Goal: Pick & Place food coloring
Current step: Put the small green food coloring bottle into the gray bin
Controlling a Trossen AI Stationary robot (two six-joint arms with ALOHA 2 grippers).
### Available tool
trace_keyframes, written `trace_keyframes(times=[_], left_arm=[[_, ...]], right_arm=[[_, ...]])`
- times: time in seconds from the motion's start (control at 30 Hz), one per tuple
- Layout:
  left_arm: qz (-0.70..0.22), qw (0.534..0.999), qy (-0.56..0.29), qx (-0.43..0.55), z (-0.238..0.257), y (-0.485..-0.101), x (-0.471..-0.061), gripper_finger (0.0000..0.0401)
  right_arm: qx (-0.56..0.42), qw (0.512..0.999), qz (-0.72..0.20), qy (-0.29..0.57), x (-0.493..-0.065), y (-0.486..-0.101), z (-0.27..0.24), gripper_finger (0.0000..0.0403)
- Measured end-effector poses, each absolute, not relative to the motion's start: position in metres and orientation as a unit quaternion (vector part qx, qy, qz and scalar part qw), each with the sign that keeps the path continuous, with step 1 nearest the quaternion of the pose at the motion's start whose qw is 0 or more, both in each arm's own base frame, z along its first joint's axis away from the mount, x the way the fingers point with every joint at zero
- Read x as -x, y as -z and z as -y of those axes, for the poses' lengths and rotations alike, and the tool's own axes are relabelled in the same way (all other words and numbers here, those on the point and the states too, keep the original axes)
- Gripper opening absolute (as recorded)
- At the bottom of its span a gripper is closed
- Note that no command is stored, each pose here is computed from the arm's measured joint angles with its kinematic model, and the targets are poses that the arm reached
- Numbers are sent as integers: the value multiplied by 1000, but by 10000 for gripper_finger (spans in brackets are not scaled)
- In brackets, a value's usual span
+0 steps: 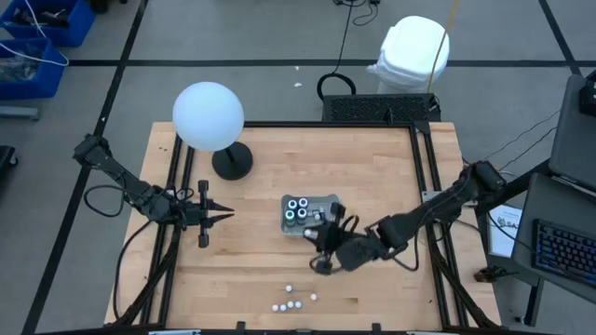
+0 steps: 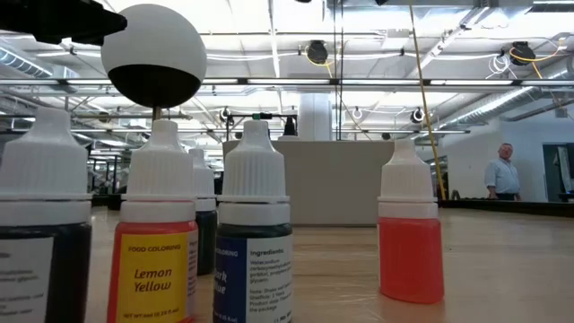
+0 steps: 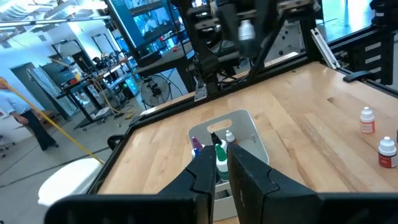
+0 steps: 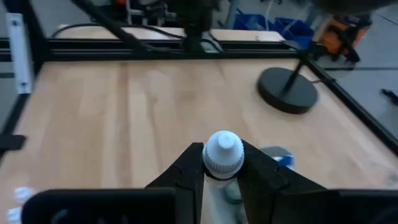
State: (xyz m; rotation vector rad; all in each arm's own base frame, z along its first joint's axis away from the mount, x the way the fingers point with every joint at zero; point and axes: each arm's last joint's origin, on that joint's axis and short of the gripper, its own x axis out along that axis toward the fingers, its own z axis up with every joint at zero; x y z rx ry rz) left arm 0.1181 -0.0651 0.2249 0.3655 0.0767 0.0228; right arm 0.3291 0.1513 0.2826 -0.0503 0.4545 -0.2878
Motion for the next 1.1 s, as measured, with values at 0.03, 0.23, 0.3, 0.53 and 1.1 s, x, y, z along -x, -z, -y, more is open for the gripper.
trace_keyframes(times=[0.03,0.23,0.3,0.53,1.1], left_arm=[[-38,983,-11,-182,65,-225,-118,49],[-38,983,-11,-181,65,-225,-118,49],[-38,983,-11,-181,65,-225,-118,49],[-38,982,-11,-182,65,-225,-118,49],[-39,982,-12,-182,65,-225,-118,49]], right_arm=[[23,962,-230,149,-329,-284,-145,66],[-1,939,-286,189,-331,-281,-105,64],[-21,928,-316,195,-332,-276,-91,66],[-58,893,-398,203,-334,-256,-66,64],[-90,893,-388,209,-325,-196,-58,64]])
